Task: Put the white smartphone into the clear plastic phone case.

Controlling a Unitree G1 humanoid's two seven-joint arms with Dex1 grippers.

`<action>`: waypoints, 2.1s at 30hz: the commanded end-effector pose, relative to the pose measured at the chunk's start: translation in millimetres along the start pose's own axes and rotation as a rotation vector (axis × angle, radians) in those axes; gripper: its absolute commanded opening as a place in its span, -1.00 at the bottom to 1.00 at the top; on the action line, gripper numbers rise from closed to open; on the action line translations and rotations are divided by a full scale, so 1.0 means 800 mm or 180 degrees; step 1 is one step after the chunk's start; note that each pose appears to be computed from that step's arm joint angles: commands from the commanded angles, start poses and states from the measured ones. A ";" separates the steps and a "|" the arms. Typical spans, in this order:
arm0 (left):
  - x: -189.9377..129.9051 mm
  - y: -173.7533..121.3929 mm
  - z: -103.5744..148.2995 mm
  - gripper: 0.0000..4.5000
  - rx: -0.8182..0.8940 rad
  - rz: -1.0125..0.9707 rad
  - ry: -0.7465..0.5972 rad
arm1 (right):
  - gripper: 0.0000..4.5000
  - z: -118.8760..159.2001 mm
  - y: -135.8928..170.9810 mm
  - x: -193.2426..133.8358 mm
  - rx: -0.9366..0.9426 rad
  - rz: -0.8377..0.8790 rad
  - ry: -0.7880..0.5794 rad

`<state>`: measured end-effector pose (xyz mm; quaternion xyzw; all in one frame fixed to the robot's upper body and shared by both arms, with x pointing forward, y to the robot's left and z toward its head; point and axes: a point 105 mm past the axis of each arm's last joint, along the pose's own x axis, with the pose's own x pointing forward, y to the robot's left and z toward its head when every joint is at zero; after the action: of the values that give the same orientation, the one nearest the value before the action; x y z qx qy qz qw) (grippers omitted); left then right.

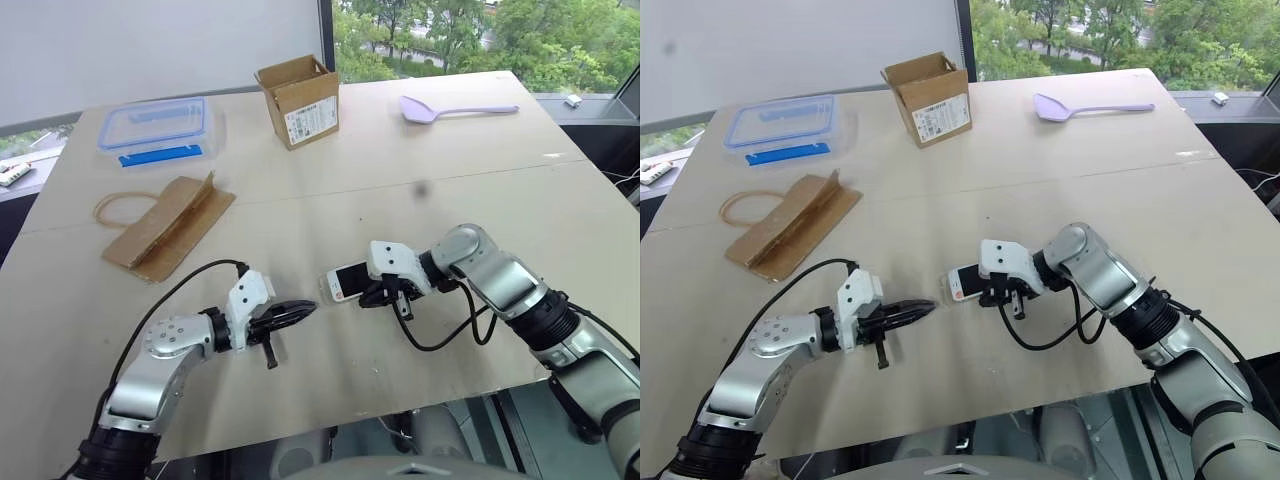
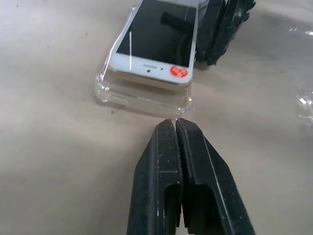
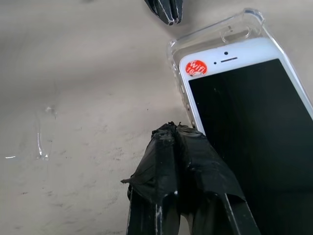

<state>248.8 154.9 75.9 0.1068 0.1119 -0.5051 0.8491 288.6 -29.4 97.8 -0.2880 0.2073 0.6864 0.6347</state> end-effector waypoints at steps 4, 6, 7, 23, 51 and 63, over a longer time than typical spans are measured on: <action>0.000 0.008 0.009 -0.97 0.0131 0.0064 -0.0032 | -0.99 0.019 -0.011 -0.014 -0.0161 -0.0165 -0.0129; 0.000 0.011 0.009 -0.97 0.0139 0.0101 -0.0025 | -0.99 0.025 -0.019 -0.013 -0.0183 -0.0302 -0.0206; -0.001 0.013 0.009 -0.97 0.0147 0.0127 -0.0017 | -0.99 0.028 -0.024 -0.012 -0.0194 -0.0383 -0.0239; 0.002 0.040 0.021 -0.97 0.0120 0.0532 -0.0087 | -0.99 0.067 -0.008 -0.015 -0.0163 -0.0214 -0.0704; -0.007 0.030 0.016 -0.97 0.0058 0.0512 -0.0064 | -0.99 0.002 -0.031 0.043 -0.0403 -0.0390 0.0211; -0.010 0.028 0.014 -0.97 0.0048 0.0542 -0.0057 | -0.99 -0.016 -0.027 0.065 0.0147 -0.0125 0.0225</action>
<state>266.4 168.4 80.1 0.1090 0.1109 -0.4347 0.8870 314.3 20.7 97.6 -0.3071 0.1478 0.6710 0.6585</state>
